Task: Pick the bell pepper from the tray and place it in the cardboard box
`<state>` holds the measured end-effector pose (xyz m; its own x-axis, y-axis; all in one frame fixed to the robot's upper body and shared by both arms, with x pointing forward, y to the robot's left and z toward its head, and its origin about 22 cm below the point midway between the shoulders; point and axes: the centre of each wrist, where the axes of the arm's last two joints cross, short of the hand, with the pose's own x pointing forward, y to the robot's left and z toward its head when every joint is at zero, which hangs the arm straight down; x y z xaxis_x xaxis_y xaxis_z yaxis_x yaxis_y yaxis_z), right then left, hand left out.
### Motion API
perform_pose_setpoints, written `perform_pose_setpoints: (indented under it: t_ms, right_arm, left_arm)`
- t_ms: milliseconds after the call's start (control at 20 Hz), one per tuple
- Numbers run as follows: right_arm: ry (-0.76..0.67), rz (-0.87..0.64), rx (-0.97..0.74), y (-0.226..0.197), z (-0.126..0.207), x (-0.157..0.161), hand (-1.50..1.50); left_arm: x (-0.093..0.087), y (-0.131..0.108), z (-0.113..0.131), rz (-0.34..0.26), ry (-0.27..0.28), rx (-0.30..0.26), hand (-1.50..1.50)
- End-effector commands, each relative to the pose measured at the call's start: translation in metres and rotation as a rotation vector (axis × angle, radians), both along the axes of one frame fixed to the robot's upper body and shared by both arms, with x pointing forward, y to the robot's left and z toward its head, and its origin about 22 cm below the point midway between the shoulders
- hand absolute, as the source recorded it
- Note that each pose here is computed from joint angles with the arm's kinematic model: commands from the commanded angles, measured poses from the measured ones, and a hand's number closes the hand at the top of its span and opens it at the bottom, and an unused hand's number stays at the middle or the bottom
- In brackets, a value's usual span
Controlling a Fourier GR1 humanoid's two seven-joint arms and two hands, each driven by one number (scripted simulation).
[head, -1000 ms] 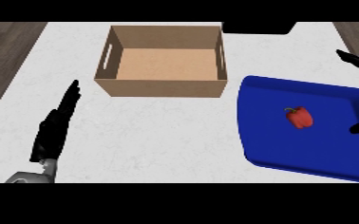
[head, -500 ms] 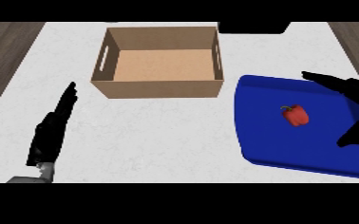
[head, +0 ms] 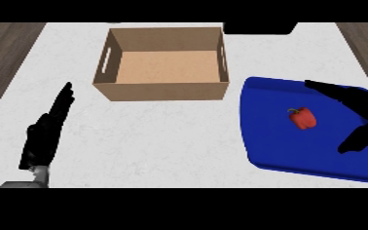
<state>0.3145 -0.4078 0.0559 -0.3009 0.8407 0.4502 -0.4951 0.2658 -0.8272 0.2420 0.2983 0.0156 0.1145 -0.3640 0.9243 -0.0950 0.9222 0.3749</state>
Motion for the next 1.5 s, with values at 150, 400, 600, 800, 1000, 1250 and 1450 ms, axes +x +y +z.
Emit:
perform_pose_setpoints:
  t_ms: [150,400,600,800,1000,1250,1450]
  right_arm:
    - [0.017,-0.015,-0.059,-0.002,-0.004,0.002,-1.50]
    - [0.009,-0.024,-0.024,0.010,-0.027,0.007,-1.50]
    - [0.019,-0.017,-0.020,0.017,-0.035,0.007,-1.50]
    - [0.021,-0.009,-0.036,0.024,-0.023,0.015,-1.50]
    - [0.012,-0.034,-0.013,0.019,-0.035,0.003,-1.50]
    - [0.022,-0.013,-0.016,0.035,-0.057,0.000,-1.50]
    - [0.026,-0.020,-0.028,0.034,-0.049,0.020,-1.50]
  left_arm:
    - [-0.017,-0.021,-0.003,0.000,0.015,-0.013,0.00]
    - [0.004,-0.005,-0.014,0.000,-0.008,-0.014,0.00]
    - [-0.016,-0.018,-0.013,0.005,0.022,-0.004,0.00]
    - [-0.014,-0.010,-0.016,0.001,0.012,-0.012,0.00]
    - [0.007,-0.018,-0.017,0.000,0.001,-0.008,0.00]
    - [0.009,0.000,0.005,0.012,-0.005,-0.006,0.00]
    - [0.003,-0.037,0.007,0.015,0.005,0.010,0.00]
